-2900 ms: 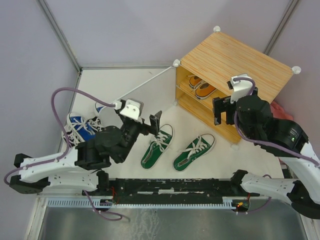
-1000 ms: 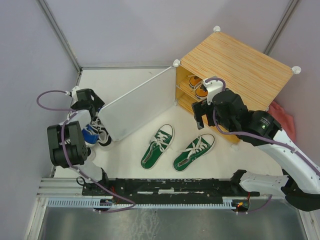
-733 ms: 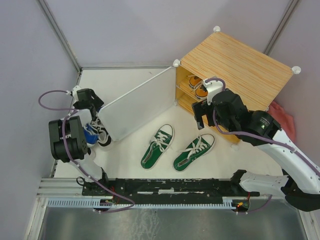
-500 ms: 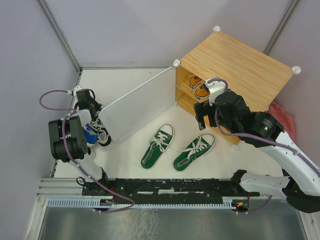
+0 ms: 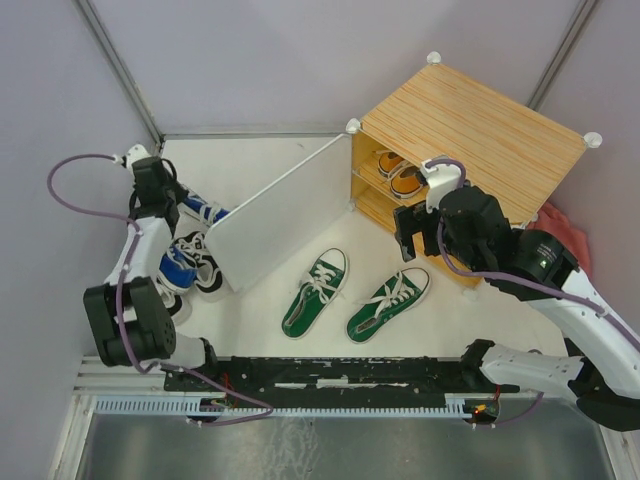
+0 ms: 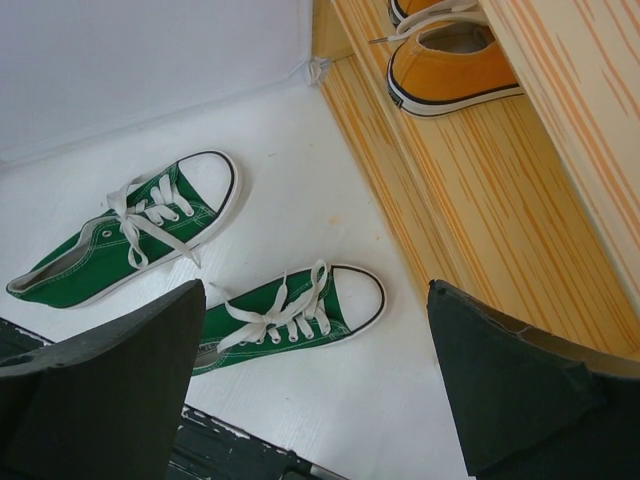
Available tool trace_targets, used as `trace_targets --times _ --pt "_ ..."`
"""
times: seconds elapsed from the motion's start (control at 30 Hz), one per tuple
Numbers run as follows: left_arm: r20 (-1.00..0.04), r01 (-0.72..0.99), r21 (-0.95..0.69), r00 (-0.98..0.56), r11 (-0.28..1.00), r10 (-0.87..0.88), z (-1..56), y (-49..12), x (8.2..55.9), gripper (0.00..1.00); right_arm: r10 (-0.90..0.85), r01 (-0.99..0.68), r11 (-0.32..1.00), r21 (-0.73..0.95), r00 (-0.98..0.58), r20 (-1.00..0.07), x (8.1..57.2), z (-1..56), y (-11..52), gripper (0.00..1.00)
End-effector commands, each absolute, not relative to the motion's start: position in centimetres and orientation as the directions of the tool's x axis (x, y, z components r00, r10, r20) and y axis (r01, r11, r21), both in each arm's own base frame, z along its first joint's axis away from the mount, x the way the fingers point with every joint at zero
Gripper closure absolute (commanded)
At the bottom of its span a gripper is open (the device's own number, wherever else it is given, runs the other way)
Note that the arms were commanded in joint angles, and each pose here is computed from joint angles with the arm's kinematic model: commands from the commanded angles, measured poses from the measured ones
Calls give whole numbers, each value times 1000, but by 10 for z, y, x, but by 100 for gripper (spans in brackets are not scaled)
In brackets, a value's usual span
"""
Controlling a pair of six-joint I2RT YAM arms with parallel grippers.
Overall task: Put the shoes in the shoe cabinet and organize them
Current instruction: Pick up the shoe from the center of the board.
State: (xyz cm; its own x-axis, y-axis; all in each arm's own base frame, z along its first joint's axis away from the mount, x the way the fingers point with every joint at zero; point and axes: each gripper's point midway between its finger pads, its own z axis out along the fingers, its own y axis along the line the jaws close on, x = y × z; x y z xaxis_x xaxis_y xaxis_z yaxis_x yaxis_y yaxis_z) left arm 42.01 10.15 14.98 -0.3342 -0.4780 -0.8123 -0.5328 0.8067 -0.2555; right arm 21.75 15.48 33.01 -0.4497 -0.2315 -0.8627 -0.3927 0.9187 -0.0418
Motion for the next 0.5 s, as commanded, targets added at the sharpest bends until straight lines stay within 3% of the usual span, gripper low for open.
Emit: trace_targets --times 0.0,0.2,0.47 --pt "-943 -471 -277 -32 837 -330 305 116 414 97 -172 -370 929 -1 -430 -886 219 339 154 0" --pt "-937 -376 -346 177 860 -300 411 104 384 97 -182 -389 921 1 -433 -883 221 341 161 0" --pt "-848 -193 -436 415 879 -330 533 78 328 97 -189 -449 893 36 -446 -875 229 336 190 0"
